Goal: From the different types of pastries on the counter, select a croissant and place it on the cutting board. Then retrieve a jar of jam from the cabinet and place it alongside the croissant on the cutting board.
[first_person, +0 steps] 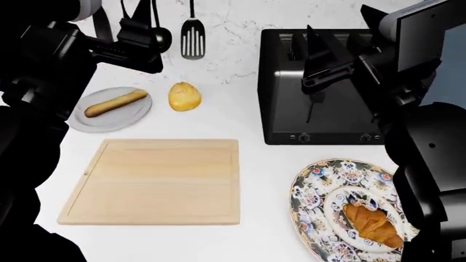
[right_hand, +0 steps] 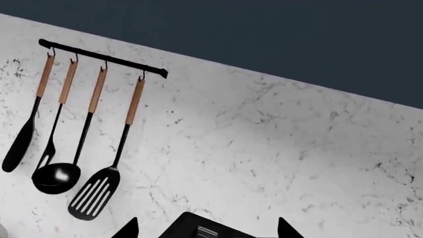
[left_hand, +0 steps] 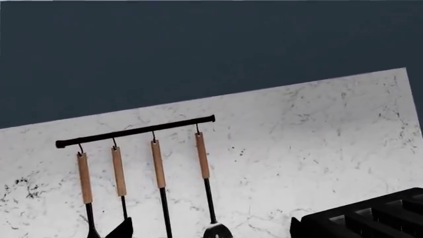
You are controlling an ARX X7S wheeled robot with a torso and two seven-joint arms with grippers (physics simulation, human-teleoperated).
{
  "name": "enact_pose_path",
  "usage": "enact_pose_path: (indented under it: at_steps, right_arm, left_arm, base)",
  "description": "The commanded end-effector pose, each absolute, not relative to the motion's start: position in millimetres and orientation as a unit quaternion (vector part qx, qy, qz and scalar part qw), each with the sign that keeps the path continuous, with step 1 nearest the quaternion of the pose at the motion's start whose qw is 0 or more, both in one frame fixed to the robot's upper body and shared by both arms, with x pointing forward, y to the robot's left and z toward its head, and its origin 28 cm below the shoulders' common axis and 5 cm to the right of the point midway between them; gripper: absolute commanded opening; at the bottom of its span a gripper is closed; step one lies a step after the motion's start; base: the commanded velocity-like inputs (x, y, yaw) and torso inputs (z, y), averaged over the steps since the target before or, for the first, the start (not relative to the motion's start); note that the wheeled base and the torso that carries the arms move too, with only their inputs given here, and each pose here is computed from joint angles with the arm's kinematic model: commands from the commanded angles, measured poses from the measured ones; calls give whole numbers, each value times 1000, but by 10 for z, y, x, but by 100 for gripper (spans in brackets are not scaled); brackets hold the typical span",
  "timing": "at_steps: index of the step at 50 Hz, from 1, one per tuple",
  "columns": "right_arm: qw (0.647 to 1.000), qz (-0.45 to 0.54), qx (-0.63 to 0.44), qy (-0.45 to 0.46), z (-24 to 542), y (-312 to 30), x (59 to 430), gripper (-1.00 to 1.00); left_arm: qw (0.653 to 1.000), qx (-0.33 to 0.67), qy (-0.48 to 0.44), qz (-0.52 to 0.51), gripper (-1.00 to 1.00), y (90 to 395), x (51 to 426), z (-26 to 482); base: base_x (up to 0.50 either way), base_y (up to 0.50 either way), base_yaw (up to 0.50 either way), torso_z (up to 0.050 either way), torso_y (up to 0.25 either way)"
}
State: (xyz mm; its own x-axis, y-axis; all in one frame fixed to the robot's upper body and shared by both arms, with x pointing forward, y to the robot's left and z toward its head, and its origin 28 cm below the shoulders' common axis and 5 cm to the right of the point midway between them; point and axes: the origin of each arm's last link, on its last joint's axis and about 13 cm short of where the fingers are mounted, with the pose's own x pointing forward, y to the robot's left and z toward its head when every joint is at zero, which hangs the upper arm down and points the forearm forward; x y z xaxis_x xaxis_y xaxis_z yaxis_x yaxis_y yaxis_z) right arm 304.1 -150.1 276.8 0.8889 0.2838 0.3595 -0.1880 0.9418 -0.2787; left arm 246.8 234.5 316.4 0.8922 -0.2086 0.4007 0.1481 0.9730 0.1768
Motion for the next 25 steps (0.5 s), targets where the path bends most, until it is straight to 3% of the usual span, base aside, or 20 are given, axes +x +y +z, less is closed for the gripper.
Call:
enact_pose_path:
  at_steps: [1, 10, 25]
  right_arm:
    - [964, 120, -119, -205, 2797, -1513, 3039, 100]
    - [967, 103, -141, -185, 2863, -1608, 2888, 100]
    - [986, 87, -143, -9, 3140, -2076, 2363, 100]
  left_arm:
    - [972, 77, -208, -81, 100, 2349, 2486, 3182]
    - [973, 73, -201, -80, 100, 2373, 2453, 3126]
    - [974, 71, -202, -78, 100, 2370, 2441, 3133]
  base:
    - [39, 0, 0, 0, 0]
    - [4, 0, 0, 0, 0]
    - [0, 0, 0, 0, 0]
